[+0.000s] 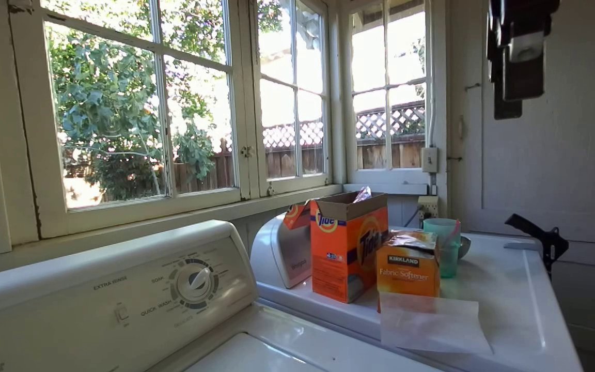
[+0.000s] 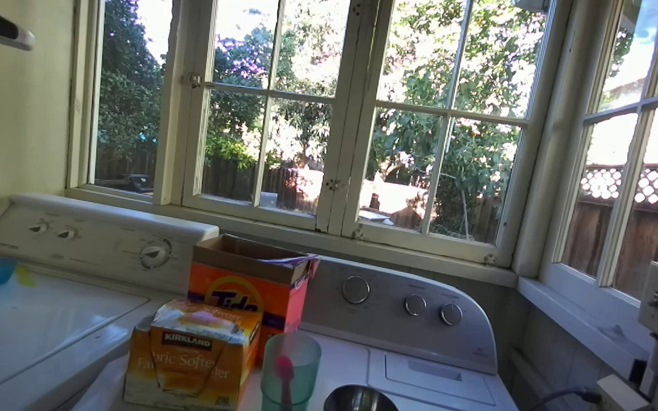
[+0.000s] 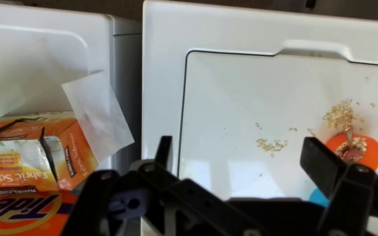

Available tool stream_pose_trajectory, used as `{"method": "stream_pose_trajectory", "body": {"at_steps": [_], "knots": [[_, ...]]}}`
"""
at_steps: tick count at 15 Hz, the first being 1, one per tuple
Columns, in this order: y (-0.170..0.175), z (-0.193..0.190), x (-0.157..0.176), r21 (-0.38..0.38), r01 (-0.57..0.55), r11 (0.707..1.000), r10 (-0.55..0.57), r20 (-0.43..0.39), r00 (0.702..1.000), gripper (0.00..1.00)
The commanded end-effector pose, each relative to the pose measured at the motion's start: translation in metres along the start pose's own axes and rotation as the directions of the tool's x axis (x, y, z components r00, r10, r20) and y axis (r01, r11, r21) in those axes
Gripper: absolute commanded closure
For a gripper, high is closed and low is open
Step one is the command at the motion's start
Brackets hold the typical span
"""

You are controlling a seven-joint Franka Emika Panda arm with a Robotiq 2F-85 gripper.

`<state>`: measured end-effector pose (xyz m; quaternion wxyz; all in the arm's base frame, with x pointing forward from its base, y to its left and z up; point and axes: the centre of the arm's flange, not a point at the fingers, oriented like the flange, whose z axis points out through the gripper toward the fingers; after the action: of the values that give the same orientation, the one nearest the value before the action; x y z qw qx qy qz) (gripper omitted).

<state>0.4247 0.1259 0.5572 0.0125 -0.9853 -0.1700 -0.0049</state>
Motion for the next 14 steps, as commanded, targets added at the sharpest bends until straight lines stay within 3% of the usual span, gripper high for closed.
{"method": "stream_pose_trajectory", "body": {"at_steps": [1, 3, 8, 14], "knots": [[0.001, -0.001, 0.000, 0.001, 0.000, 1.000, 0.000, -0.001, 1.000, 0.00], [0.002, 0.003, 0.005, 0.019, 0.015, 1.000, -0.015, -0.010, 1.000, 0.00], [0.000, 0.031, 0.050, 0.063, 0.170, 0.983, -0.162, -0.120, 0.979, 0.00], [-0.012, 0.071, 0.099, 0.122, 0.290, 0.949, -0.278, -0.106, 0.955, 0.00]]}}
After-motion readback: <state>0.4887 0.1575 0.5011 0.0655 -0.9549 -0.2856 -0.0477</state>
